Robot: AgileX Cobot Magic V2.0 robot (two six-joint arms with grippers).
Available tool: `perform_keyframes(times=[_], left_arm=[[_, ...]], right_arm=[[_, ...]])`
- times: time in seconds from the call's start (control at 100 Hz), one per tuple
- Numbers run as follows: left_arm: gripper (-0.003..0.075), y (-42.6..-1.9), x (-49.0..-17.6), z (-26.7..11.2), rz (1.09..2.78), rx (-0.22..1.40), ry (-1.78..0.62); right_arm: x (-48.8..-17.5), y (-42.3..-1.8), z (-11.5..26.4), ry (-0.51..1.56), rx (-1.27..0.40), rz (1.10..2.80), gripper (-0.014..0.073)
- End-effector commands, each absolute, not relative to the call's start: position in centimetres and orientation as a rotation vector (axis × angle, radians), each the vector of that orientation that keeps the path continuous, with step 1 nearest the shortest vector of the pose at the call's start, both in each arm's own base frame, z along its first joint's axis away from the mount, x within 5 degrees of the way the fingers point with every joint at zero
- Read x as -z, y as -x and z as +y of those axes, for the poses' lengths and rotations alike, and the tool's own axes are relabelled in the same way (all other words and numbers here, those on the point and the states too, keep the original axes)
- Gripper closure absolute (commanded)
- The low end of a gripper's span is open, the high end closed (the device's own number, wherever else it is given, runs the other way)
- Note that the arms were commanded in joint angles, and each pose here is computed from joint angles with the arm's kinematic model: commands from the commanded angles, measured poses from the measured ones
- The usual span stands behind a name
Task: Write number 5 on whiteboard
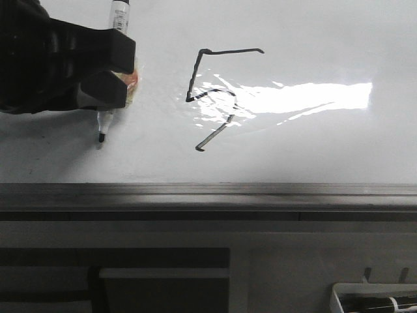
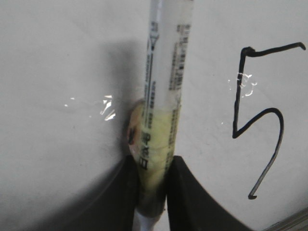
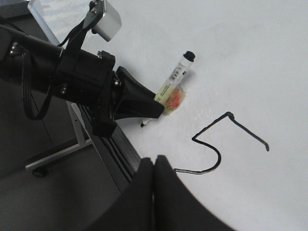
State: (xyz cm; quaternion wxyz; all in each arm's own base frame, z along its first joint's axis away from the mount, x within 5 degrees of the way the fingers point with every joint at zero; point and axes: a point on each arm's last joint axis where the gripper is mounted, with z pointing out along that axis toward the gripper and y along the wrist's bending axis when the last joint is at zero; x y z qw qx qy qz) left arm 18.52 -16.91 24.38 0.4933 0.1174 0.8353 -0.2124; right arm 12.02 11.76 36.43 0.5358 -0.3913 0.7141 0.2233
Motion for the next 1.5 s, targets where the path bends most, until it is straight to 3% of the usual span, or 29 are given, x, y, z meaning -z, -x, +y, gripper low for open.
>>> perform_keyframes(times=[0.0,0.1,0.29,0.52,0.59,0.71,0.8,0.98,1.1,1.22,1.4,1.49], left_arm=[[0.074,-19.5,-25.6,-16.5,1.938,0.464,-0.188],[0.0707,-19.4,-25.6,-16.5,1.94,0.466,-0.187],[0.0478,-19.5,-25.6,-16.5,1.937,0.464,-0.184],[0.0441,-19.5,-25.7,-16.4,1.932,0.458,-0.172],[0.0356,-19.5,-25.7,-16.4,1.931,0.457,-0.171],[0.0141,-19.6,-25.9,-16.2,1.916,0.451,-0.16],[0.009,-19.2,-26.7,-16.1,1.891,0.473,-0.156],[0.0099,-16.2,-30.8,-15.2,1.734,0.607,-0.202],[0.0144,-13.1,-33.6,-13.7,1.597,0.662,-0.34],[0.0324,-10.6,-33.9,-11.5,1.528,0.726,-0.396],[0.0742,-8.0,-31.4,-8.2,1.49,0.779,-0.394],[0.0741,-7.3,-30.3,-7.2,1.491,0.813,-0.376]], right_arm=[[-37.9,-12.1,11.5,0.862,-0.531,1.638,0.0656],[-37.9,-12.2,11.5,0.859,-0.53,1.635,0.0656],[-37.9,-12.2,11.5,0.858,-0.529,1.634,0.0656],[-38.0,-12.2,11.5,0.854,-0.528,1.631,0.0656],[-38.0,-12.2,11.5,0.854,-0.528,1.631,0.0656],[-38.0,-12.2,11.5,0.854,-0.528,1.631,0.0656],[-38.0,-12.2,11.4,0.848,-0.526,1.626,0.0656],[-39.2,-10.9,10.3,0.822,-0.498,1.541,0.0656],[-39.5,-9.5,8.9,0.827,-0.436,1.47,0.0656],[-37.9,-8.1,7.4,0.761,-0.405,1.405,0.0656],[-33.0,-6.3,5.1,0.65,-0.365,1.33,0.0656],[-31.3,-5.4,4.4,0.636,-0.368,1.314,0.0656]])
